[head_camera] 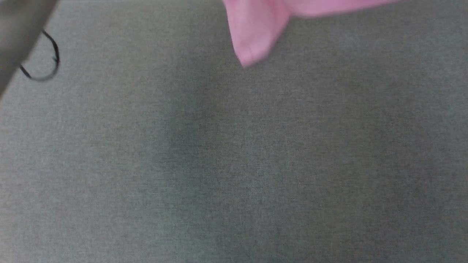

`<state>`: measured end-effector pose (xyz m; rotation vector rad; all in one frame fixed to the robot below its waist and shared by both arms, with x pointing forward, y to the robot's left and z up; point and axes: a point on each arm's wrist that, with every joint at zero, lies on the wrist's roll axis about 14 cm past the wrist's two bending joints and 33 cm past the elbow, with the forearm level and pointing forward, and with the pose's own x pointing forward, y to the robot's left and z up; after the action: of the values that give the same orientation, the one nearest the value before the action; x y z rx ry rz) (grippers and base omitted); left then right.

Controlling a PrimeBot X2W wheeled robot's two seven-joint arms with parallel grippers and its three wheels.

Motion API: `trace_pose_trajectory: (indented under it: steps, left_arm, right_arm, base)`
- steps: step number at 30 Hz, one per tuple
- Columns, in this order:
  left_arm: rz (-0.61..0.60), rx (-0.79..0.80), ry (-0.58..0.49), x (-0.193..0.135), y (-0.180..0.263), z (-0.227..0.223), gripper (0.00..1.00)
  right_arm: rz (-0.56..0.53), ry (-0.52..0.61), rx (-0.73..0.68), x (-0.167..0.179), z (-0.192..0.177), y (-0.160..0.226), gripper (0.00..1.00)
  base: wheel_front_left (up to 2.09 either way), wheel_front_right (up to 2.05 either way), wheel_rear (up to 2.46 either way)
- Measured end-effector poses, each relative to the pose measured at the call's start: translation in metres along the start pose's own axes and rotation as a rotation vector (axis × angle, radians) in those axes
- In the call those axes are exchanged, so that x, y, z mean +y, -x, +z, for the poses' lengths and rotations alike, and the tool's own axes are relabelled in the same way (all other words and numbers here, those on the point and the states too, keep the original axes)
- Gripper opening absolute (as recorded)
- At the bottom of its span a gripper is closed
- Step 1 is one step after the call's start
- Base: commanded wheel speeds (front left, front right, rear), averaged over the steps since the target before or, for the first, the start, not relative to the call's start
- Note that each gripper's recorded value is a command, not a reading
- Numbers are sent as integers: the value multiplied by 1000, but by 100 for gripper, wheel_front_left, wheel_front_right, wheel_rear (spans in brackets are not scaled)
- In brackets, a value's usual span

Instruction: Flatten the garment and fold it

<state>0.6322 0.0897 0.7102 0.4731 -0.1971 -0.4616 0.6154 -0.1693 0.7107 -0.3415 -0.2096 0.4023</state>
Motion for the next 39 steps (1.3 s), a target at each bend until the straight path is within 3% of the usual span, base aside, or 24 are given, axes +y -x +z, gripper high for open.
trace_pose_trajectory:
  steps: [5,11,19,24,29,39]
  left_arm:
    - [101,-121,-40,34,-15,27,0]
    - [169,-137,-29,54,-27,7,0]
    - [171,-33,55,36,-28,-80,0]
    - [164,75,149,4,1,-141,0]
    - [193,88,257,-30,42,-158,0]
    - [186,330,395,-115,194,-215,0]
  right_arm:
    - [-65,67,-114,-22,32,-31,0]
    - [-85,50,-168,-24,30,-62,0]
    - [12,2,-44,25,-55,-81,0]
    - [107,-57,55,70,-112,-56,0]
    - [190,-150,105,108,-139,-13,0]
    - [321,-306,256,171,-169,113,0]
  base:
    - [0,0,0]
    - [0,0,0]
    - [0,0,0]
    - [0,0,0]
    - [0,0,0]
    - [0,0,0]
